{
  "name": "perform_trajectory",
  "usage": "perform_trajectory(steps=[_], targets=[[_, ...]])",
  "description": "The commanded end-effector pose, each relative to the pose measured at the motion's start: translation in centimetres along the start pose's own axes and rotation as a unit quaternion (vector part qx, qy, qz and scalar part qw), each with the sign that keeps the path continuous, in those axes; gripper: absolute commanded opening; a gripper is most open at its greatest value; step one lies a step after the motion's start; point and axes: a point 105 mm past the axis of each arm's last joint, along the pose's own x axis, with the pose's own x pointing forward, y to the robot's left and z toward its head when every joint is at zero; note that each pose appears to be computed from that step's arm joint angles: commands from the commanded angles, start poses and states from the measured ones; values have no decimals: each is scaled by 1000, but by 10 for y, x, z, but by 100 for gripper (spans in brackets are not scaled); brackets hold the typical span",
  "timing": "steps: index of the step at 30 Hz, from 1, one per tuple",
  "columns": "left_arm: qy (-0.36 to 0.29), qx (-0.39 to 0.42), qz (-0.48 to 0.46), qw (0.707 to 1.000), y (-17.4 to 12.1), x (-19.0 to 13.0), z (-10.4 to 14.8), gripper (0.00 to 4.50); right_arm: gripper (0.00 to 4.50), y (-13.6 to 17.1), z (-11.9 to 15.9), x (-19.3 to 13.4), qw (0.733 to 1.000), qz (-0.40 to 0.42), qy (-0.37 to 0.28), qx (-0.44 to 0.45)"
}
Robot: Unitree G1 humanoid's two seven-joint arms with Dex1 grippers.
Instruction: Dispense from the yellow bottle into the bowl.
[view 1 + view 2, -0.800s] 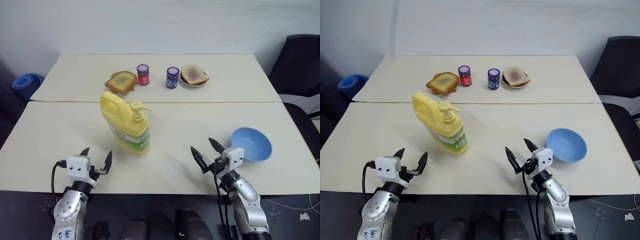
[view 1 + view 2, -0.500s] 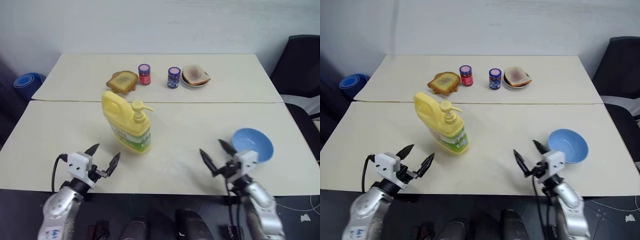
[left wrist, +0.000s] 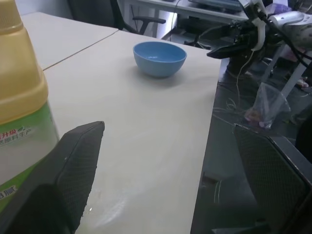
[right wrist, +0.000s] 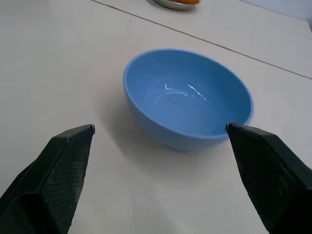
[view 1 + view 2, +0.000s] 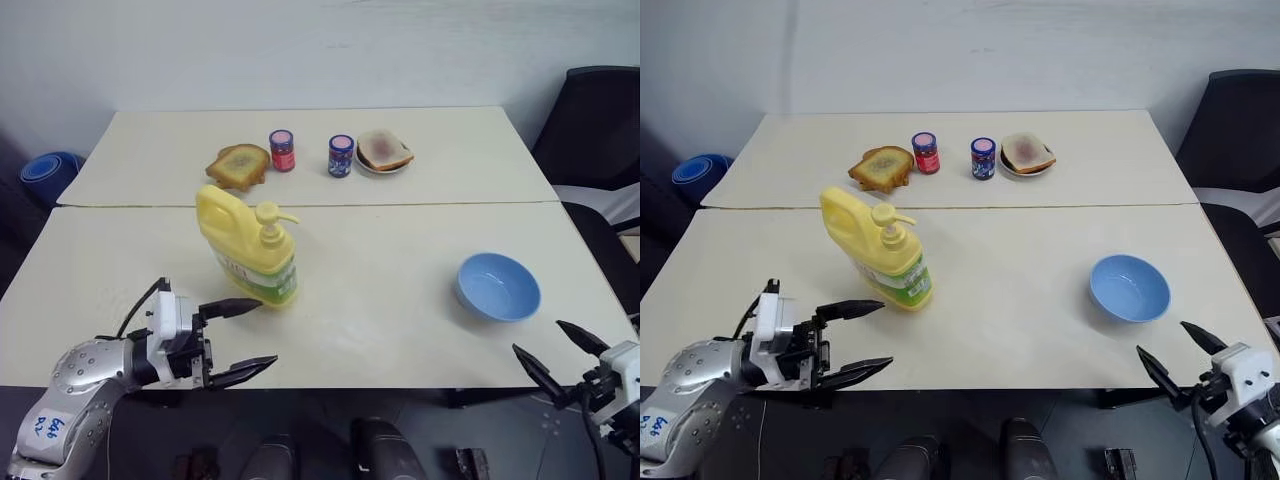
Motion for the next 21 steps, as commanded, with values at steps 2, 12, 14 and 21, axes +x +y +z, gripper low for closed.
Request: perform_trajectory(steps=[2, 12, 14, 21], targets=[[-11, 5, 2, 1000, 0, 3, 4, 447, 450, 13, 19, 45, 999, 37, -10, 15], [-9, 18, 14, 1000, 3, 9, 6, 447, 450, 8, -1, 105, 996, 41, 82, 15], [-8, 20, 19, 1000, 4, 8, 7, 450, 410, 4, 1, 112, 996, 31, 77, 11], [-5, 24, 36, 999, 4, 3, 7, 450, 180, 6, -4, 116, 994, 38, 98, 10]])
